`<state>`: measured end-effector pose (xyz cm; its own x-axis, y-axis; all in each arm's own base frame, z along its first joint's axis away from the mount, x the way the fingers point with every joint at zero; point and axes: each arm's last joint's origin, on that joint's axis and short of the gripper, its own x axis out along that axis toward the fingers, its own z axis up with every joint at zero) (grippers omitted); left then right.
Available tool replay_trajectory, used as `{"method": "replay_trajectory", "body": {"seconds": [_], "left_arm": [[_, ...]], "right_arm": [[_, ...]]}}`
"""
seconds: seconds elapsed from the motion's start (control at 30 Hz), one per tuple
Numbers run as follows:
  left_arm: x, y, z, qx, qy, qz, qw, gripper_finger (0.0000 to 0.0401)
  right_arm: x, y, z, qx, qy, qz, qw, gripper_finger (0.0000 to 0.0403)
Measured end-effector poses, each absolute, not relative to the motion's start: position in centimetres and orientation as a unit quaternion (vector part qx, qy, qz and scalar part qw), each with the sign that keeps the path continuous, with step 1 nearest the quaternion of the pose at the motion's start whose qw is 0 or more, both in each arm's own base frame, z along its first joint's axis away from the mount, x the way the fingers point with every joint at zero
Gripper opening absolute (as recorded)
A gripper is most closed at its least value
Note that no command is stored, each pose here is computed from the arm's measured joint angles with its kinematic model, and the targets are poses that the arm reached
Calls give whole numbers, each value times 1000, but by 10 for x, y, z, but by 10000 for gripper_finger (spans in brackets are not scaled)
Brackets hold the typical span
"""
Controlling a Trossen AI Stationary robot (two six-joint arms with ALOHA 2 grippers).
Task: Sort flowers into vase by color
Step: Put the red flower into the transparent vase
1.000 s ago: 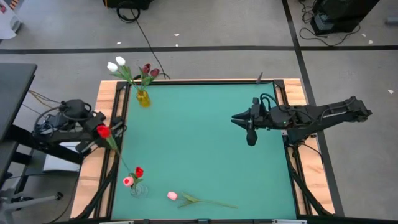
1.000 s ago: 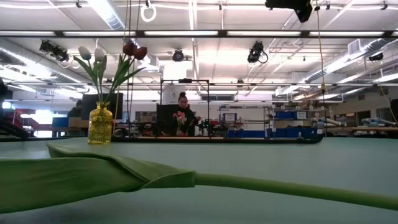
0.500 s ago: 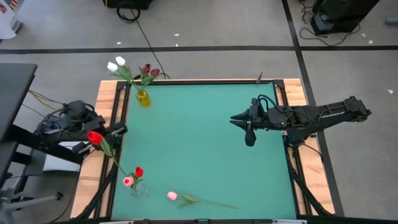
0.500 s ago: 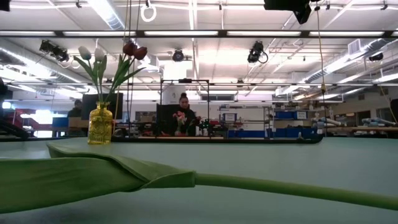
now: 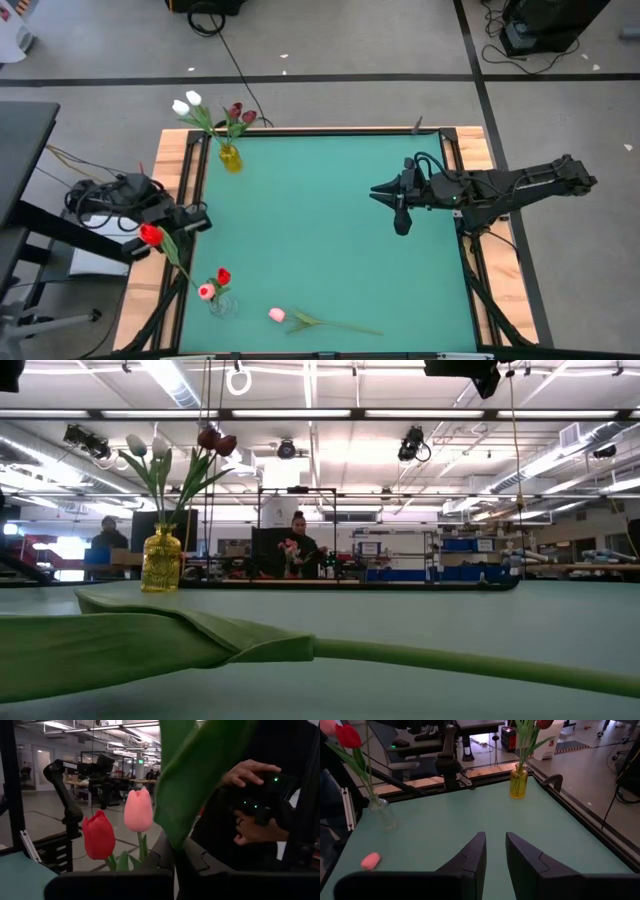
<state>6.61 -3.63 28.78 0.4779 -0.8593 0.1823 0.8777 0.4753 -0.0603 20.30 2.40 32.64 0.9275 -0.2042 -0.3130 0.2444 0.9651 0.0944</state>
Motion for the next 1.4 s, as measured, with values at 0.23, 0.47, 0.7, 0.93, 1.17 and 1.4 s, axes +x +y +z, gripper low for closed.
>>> {"method": "replay_trajectory", "body": {"seconds": [0.23, 0.47, 0.7, 0.93, 1.17, 1.4], "left_arm": [[73, -39, 285, -57, -63, -496, 864, 2], [80, -41, 281, -62, -36, -495, 866, 2], [83, -42, 276, -68, -9, -498, 865, 5], [84, -42, 272, -74, 11, -491, 868, 21], [88, -41, 268, -92, 37, -454, 886, 122], [88, -42, 267, -120, 59, -463, 876, 216]], "right_arm": [[203, 24, 326, 66, 152, -114, 980, 82], [203, 24, 326, 66, 152, -114, 980, 82], [203, 24, 326, 66, 152, -114, 980, 82], [203, 24, 326, 66, 152, -114, 980, 82], [203, 24, 327, 66, 151, -114, 980, 82], [203, 24, 327, 67, 150, -114, 980, 82]]}}
